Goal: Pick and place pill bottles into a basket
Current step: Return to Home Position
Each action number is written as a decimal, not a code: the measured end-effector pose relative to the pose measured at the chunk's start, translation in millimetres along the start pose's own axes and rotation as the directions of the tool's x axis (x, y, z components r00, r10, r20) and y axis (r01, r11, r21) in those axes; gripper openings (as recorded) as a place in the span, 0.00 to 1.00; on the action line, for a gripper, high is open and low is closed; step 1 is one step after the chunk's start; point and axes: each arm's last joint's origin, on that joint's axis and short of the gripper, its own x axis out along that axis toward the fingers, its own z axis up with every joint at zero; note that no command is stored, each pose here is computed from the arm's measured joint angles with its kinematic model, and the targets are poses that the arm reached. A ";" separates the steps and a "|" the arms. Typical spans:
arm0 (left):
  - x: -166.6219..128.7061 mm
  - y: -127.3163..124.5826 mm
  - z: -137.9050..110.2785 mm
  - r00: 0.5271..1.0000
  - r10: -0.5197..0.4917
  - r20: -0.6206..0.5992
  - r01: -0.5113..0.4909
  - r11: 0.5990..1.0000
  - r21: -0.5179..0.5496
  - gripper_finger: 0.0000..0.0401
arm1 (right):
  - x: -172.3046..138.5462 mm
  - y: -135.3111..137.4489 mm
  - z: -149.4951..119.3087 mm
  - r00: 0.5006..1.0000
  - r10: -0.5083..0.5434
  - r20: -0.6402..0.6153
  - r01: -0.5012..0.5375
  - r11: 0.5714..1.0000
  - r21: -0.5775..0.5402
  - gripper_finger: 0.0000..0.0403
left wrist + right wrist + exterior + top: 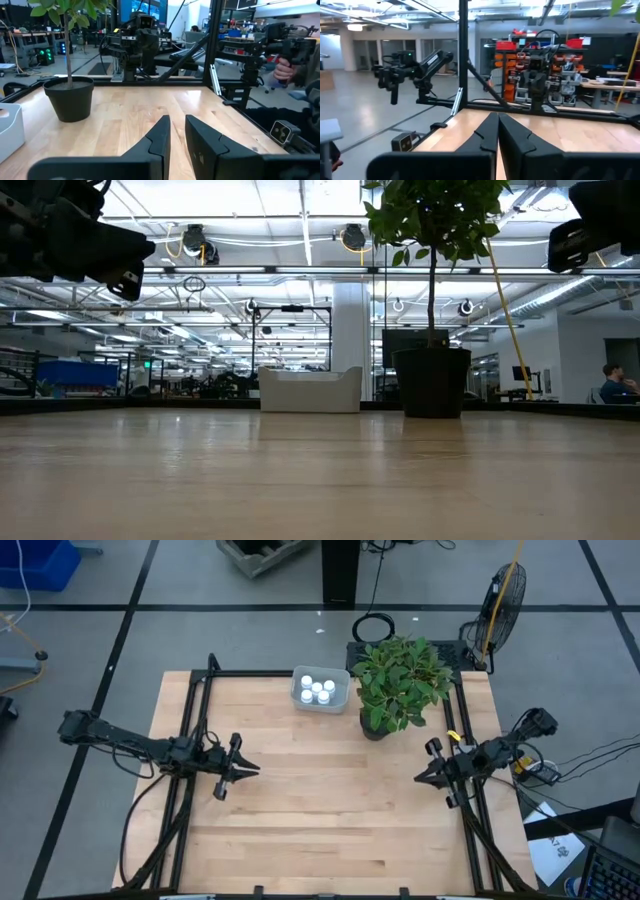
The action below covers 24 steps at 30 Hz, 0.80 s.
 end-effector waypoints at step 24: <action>0.0 0.0 0.0 1.000 0.000 0.000 0.000 1.000 0.000 0.16 | 2.2 -2.8 -3.1 0.999 0.038 -0.028 -0.039 0.999 -0.032 0.01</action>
